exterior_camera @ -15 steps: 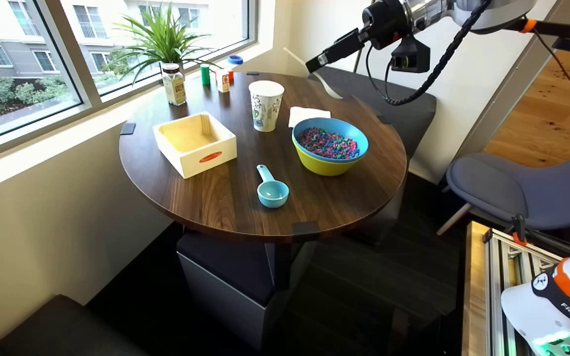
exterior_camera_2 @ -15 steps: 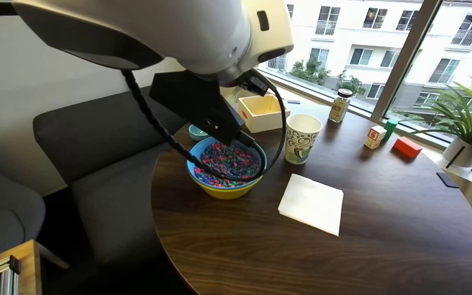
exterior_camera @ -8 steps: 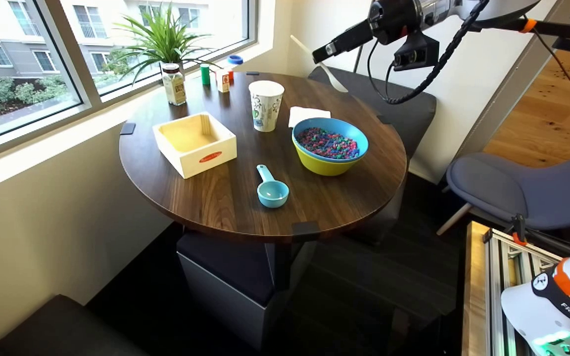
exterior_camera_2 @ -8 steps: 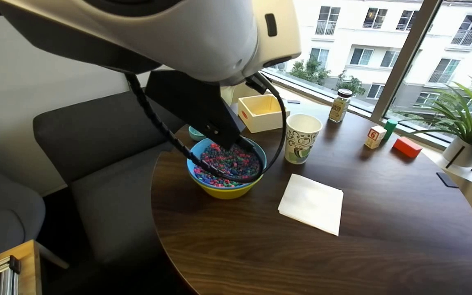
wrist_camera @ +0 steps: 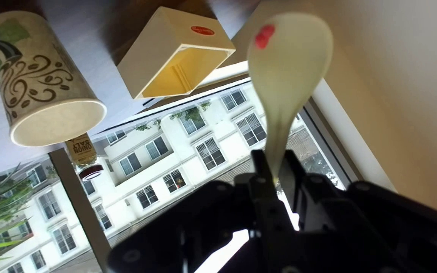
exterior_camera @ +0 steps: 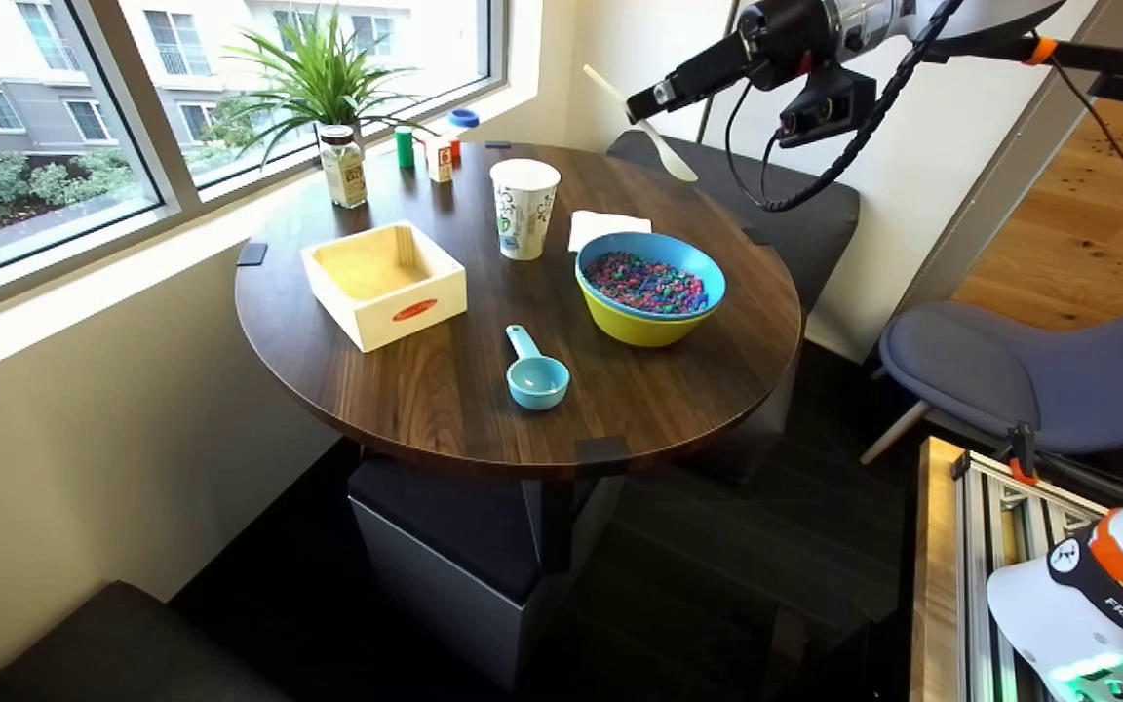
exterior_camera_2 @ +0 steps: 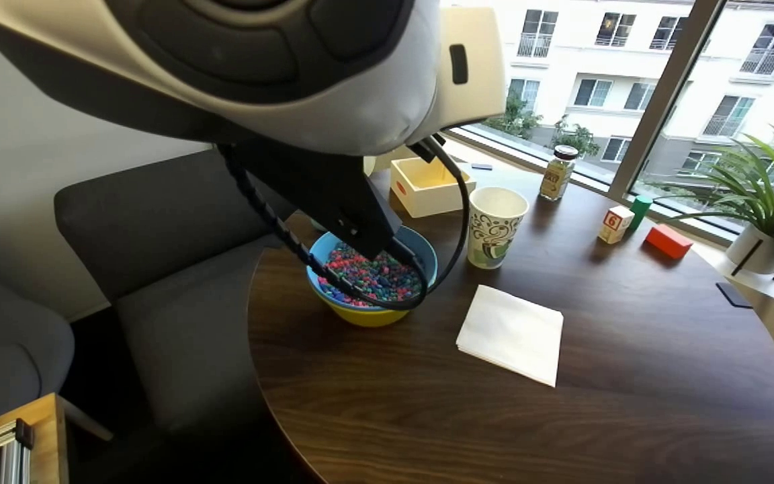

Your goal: Get some content from the blue bowl, put it on the white spoon and then put it back in the blue bowl

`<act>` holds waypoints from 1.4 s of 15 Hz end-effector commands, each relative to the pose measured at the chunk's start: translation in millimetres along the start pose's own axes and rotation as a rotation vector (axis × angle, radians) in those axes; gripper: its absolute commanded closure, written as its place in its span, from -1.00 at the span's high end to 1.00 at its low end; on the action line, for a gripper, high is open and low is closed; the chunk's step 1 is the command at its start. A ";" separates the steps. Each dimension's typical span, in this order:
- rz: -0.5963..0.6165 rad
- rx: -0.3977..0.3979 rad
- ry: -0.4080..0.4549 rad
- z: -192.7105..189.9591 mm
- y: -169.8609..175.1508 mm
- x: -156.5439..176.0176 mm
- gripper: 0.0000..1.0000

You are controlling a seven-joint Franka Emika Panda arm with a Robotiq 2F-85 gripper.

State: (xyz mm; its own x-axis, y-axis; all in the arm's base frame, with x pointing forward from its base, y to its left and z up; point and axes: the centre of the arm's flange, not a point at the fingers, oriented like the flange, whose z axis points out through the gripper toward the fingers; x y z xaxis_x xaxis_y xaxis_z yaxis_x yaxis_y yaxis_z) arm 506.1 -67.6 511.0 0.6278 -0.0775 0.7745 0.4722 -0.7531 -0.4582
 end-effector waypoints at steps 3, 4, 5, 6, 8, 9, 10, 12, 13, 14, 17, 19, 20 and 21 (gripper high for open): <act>-0.003 -0.041 0.044 -3.8 9.7 -8.7 -0.93; 0.013 -0.035 0.044 -4.0 9.4 -8.6 -0.93; 0.030 -0.005 0.036 -5.0 10.1 -7.8 -0.93; 0.049 0.016 0.040 -5.5 11.2 -6.8 -0.93; 0.079 0.052 0.056 -4.1 12.1 -6.4 -0.93; 0.090 0.067 0.062 -4.0 11.8 -6.4 -0.93; 0.103 0.084 0.069 -4.1 12.1 -5.9 -0.93; 0.110 0.103 0.075 -2.5 11.7 -7.2 -0.93; 0.105 0.085 0.085 0.7 12.6 -8.2 -0.93; 0.114 0.092 0.084 1.5 13.3 -8.9 -0.93; 0.134 0.089 0.096 5.8 20.1 -9.5 -0.93; 0.156 0.100 0.078 8.8 21.8 -10.6 -0.93; 0.150 0.069 0.066 11.4 22.6 -11.8 -0.93; 0.164 0.065 0.056 12.8 22.8 -11.3 -0.93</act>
State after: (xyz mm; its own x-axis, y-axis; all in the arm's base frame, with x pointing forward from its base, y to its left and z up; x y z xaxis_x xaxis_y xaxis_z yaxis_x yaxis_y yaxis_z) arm 511.4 -78.1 491.9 0.6480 -0.2173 0.7300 0.4413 -0.6740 -0.5924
